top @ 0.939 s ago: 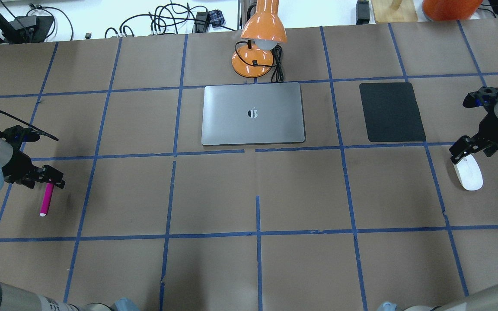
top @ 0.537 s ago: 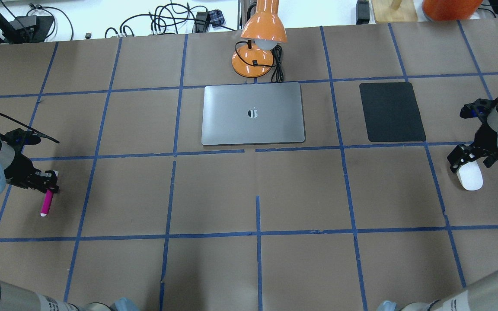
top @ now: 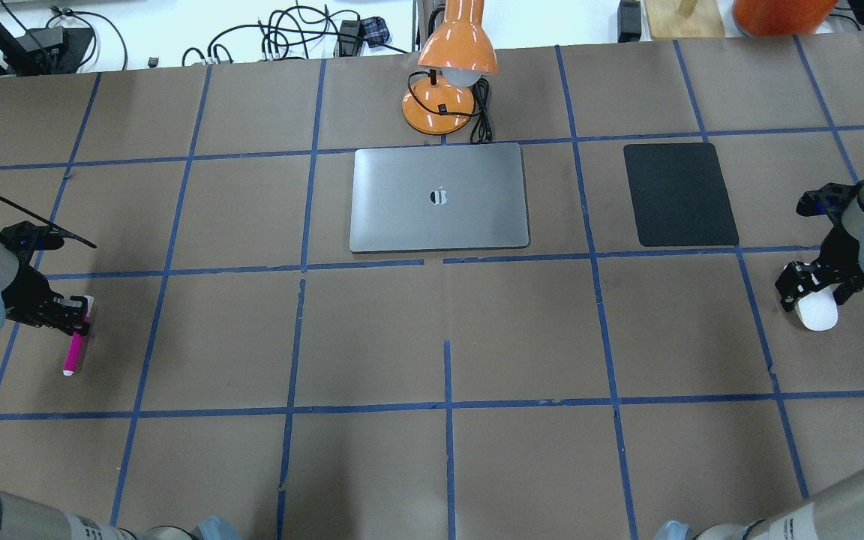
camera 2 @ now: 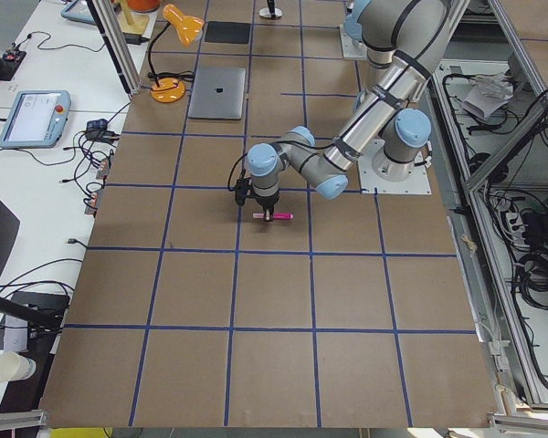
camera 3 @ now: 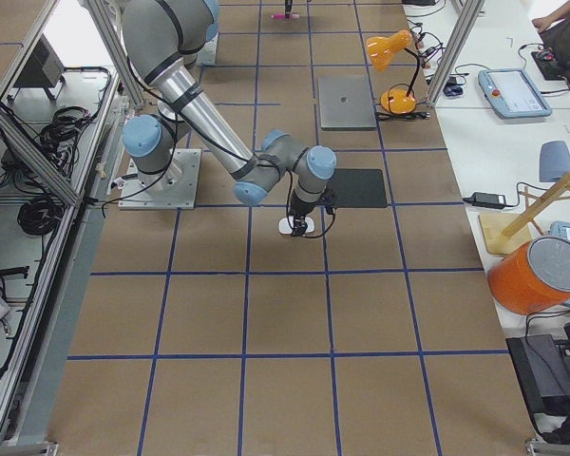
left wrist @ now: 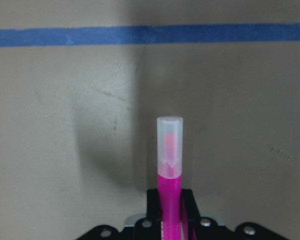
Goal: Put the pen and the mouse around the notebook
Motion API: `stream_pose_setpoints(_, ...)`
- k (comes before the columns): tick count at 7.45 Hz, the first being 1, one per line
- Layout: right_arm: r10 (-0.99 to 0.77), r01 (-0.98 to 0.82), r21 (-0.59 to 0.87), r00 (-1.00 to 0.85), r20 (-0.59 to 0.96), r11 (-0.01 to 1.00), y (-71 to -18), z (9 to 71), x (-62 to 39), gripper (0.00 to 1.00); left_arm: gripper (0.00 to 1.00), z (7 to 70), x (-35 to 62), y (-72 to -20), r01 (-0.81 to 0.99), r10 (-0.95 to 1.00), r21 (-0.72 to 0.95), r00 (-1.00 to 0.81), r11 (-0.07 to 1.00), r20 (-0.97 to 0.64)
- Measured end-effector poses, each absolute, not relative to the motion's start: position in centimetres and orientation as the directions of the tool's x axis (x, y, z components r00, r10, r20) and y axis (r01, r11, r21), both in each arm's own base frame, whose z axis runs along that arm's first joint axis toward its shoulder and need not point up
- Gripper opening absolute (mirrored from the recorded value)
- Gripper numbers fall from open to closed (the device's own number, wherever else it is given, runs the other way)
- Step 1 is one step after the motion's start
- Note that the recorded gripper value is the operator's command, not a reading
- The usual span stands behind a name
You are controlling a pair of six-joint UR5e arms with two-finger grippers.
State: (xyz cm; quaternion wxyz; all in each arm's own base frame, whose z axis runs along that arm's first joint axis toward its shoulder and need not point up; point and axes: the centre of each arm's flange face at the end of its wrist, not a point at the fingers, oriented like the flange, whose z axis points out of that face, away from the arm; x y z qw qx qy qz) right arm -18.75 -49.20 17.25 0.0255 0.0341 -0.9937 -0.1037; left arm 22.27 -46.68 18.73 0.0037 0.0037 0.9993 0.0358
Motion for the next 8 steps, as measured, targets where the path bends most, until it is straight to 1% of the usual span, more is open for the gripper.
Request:
stream_pose_setpoints(1, -0.071, -0.060, 0.202, -0.996, 0.047, 0.978, -49.3, 17.5, -18.8, 0.13, 0.00, 19.7, 22.0, -46.8, -0.012, -0.011, 0.058, -1.000, 0.998, -0.020)
stream_pose_setpoints(3, -0.074, -0.061, 0.152, -0.994, 0.081, 0.986, -50.9, 20.4, -19.1, 0.07, 0.00, 21.4, 19.8, -47.5, -0.130, -0.129, 0.027, -0.991, 0.991, -0.038)
stream_pose_setpoints(4, -0.095, -0.083, 0.118, -0.990, 0.104, 0.990, -53.1, 22.9, -18.3, 0.07, 0.00, 22.0, 17.1, -48.3, -0.194, -0.193, 0.014, -0.980, 0.981, -0.042)
stream_pose_setpoints(6, -0.106, -0.096, 0.088, -0.987, 0.118, 0.991, -57.9, 27.1, -12.6, 0.07, 0.00, 23.3, 9.0, -50.3, -0.348, -0.348, -0.022, -0.936, 0.937, -0.044)
stream_pose_setpoints(7, -0.083, -0.073, 0.088, -0.991, 0.109, 0.993, -59.8, 27.9, -8.5, 0.07, 0.00, 23.8, 4.1, -51.1, -0.430, -0.432, -0.042, -0.901, 0.902, -0.039)
stream_pose_setpoints(8, -0.067, -0.058, 0.093, -0.993, 0.100, 0.994, -61.2, 27.4, -4.8, 0.09, 0.00, 24.3, -0.9, -51.8, -0.512, -0.514, -0.060, -0.857, 0.857, -0.026)
